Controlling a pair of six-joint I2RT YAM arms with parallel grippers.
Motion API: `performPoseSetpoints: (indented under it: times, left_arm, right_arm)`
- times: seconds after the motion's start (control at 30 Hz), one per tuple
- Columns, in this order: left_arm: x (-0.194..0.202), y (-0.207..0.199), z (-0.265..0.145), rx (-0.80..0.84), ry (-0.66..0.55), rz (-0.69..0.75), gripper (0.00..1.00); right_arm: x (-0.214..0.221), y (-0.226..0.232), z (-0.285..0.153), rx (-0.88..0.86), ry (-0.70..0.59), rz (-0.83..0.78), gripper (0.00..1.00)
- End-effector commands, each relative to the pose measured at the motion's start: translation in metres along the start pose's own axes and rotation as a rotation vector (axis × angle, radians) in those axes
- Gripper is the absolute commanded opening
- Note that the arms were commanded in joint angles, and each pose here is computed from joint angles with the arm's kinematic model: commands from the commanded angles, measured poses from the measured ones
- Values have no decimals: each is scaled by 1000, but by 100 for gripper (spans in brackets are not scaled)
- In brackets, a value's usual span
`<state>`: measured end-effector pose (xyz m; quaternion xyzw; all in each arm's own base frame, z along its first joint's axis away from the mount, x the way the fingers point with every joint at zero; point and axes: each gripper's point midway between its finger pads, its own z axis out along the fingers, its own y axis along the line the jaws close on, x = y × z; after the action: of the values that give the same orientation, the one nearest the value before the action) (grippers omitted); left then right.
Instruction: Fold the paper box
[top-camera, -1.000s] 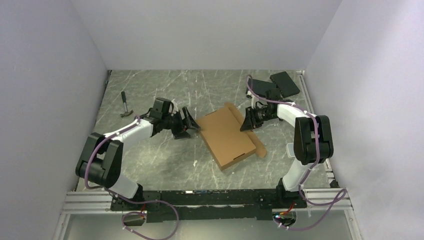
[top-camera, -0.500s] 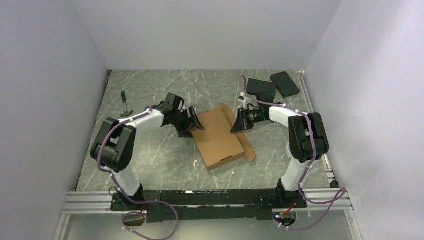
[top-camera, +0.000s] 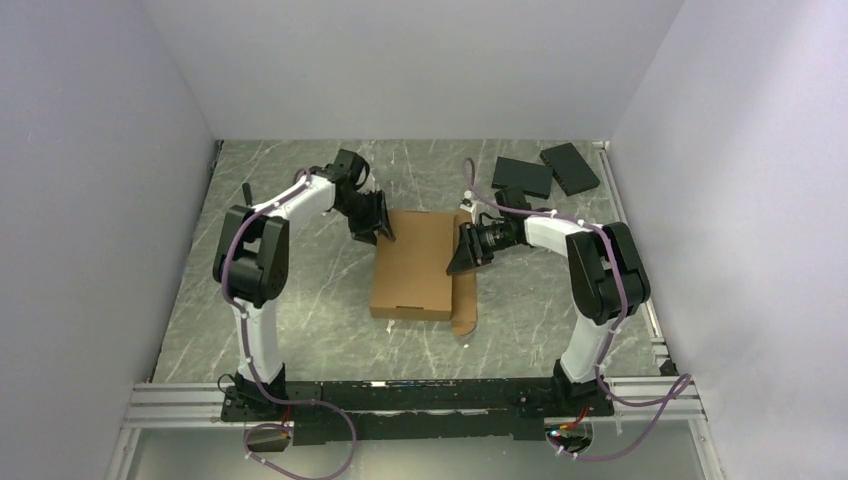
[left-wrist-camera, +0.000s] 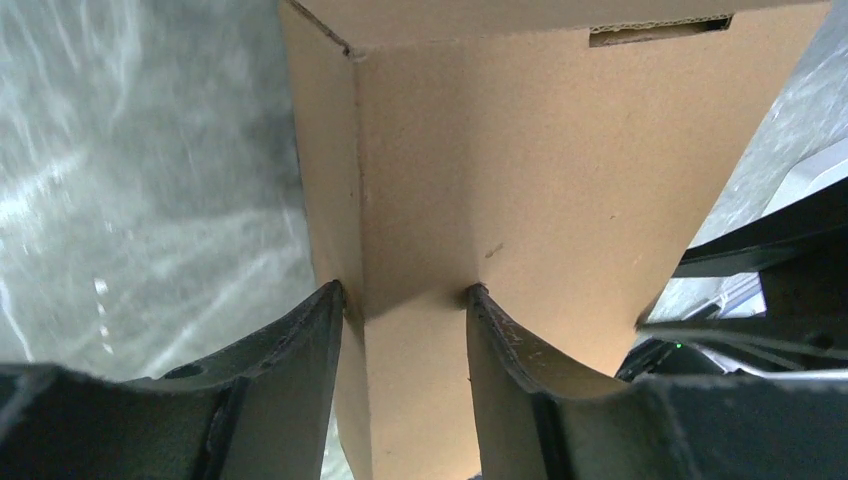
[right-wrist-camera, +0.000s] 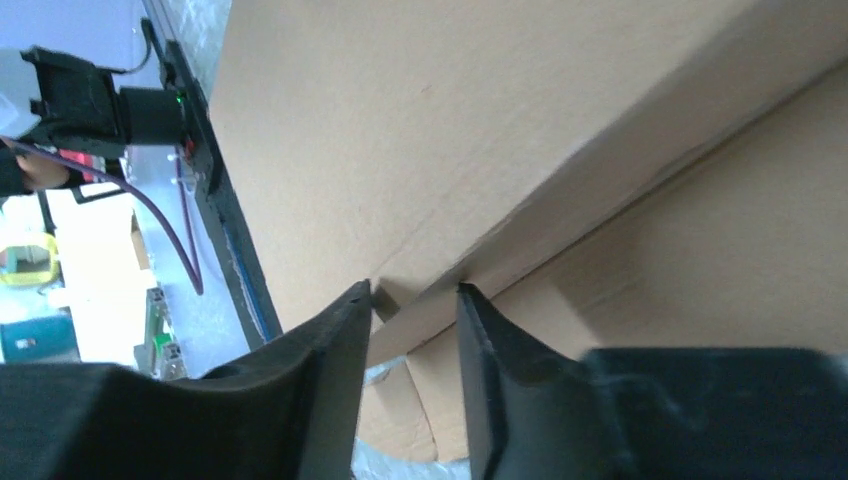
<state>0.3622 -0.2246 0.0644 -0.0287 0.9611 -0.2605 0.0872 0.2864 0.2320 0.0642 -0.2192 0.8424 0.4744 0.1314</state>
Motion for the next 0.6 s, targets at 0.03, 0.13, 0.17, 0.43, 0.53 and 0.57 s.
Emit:
performPoseSetpoints:
  times: [0.03,0.13,0.17,0.43,0.53,0.57]
  left_arm:
    - [-30,37,19,-163,-30,128,51]
    - [-47,36,11,-167,-92,137,52]
    - [-53,34,6,-159,-118,138,55]
    - [-89,4,-79,-118,-390,205,72]
    - [-85,-2,-118,-111,-502,231,81]
    - [-82,-3,-128,-104,-535,239,86]
  right_arm:
    - [-6,10,-12,1,-6,-98,51]
    - [-18,11,-33,43,-55,-159,60]
    - [-21,11,-41,58,-70,-185,61]
    - [-28,32,-91,172,-165,-585,86]
    - [-22,55,-101,167,-257,-867,99]
    - [-15,64,-101,145,-287,-968,100]
